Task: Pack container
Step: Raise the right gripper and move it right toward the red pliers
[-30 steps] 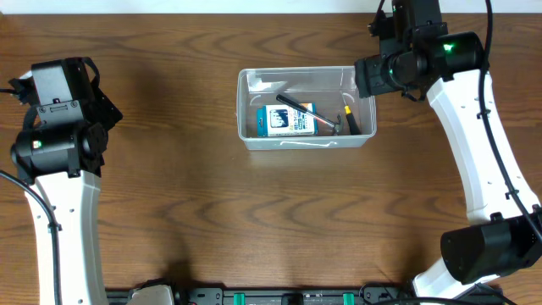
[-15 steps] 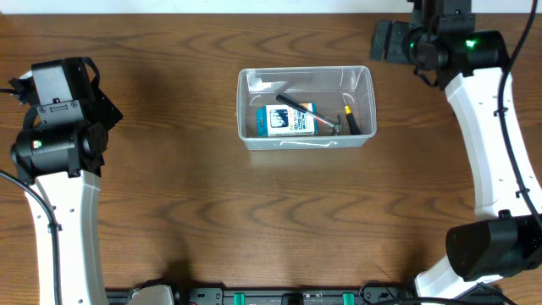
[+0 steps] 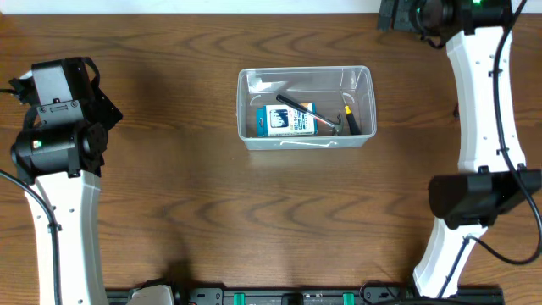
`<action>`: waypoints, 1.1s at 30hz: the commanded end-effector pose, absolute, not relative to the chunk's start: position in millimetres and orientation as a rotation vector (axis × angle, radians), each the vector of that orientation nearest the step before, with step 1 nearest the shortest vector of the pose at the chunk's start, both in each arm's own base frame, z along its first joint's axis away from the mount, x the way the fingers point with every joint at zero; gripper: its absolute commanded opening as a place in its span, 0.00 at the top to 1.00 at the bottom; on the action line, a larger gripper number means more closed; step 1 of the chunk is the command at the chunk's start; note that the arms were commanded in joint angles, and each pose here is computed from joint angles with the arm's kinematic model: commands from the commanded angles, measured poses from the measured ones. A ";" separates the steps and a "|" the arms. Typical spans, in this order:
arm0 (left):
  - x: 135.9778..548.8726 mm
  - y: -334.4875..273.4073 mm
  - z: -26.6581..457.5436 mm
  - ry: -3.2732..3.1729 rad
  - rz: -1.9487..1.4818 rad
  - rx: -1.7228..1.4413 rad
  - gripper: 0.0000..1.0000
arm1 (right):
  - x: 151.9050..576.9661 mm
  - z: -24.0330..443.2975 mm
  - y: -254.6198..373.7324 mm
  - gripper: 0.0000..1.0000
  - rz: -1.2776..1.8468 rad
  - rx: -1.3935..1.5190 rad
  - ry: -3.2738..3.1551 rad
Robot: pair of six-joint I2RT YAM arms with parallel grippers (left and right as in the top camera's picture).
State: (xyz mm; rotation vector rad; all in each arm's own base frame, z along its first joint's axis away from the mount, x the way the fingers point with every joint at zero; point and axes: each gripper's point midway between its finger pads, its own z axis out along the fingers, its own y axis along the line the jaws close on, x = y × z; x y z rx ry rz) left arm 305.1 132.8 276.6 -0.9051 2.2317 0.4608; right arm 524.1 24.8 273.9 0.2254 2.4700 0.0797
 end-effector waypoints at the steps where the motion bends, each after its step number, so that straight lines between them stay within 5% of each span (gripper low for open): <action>1: 304.1 137.0 280.1 2.211 0.480 -0.926 0.02 | 526.3 271.1 -18.3 0.01 0.036 0.390 2.461; 24: 304.1 137.0 279.9 2.211 0.480 -0.926 0.02 | 516.8 137.6 -68.8 0.01 -0.056 0.623 2.774; 33: 304.1 137.0 279.9 2.211 0.480 -0.926 0.02 | 511.5 94.3 -87.8 0.01 -0.095 1.085 2.714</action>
